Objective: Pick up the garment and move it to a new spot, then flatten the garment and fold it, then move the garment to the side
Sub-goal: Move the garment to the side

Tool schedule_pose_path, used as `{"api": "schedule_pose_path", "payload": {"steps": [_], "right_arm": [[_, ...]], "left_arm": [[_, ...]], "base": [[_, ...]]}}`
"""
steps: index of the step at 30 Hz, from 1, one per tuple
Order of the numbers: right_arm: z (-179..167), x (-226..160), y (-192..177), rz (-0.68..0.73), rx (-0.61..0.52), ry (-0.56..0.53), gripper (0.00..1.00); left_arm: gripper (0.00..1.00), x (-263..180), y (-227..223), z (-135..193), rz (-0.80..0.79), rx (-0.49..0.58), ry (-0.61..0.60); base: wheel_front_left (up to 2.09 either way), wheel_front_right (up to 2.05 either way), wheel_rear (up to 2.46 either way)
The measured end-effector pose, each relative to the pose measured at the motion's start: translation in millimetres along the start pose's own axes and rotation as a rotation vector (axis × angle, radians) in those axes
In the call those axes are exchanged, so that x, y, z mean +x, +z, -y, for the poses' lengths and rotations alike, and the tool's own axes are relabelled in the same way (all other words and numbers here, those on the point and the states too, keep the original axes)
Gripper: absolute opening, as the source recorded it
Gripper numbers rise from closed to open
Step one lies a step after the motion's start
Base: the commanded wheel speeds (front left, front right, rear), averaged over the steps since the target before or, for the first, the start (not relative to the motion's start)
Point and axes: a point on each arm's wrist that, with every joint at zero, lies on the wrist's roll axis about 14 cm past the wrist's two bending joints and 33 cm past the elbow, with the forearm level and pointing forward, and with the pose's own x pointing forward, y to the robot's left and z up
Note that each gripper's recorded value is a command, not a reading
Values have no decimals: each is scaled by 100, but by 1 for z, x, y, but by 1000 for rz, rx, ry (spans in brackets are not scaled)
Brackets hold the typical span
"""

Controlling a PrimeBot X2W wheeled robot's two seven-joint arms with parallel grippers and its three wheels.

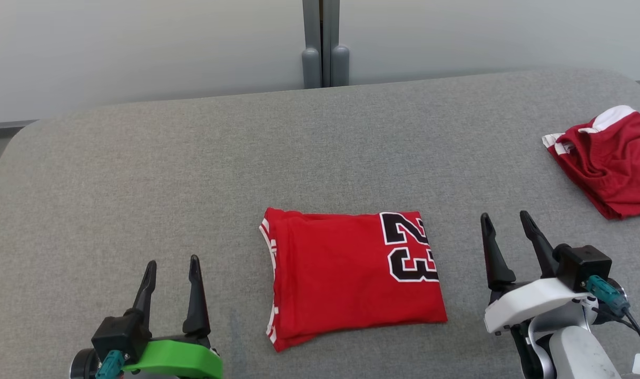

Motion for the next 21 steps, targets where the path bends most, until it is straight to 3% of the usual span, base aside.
{"api": "schedule_pose_path", "payload": {"steps": [3, 10, 21], "right_arm": [[0, -1, -11, -58, 2, 1, 100], [-10, -8, -70, -371, 2, 48, 100], [-38, 12, -109, -658, 39, 175, 100]], "left_arm": [[100, -1, 0, 0, -1, 0, 1], [100, -3, -4, -3, -13, -2, 14], [100, -7, -11, -20, -37, -19, 78]], "base": [[0, 0, 0], [0, 0, 0], [0, 0, 0]]}}
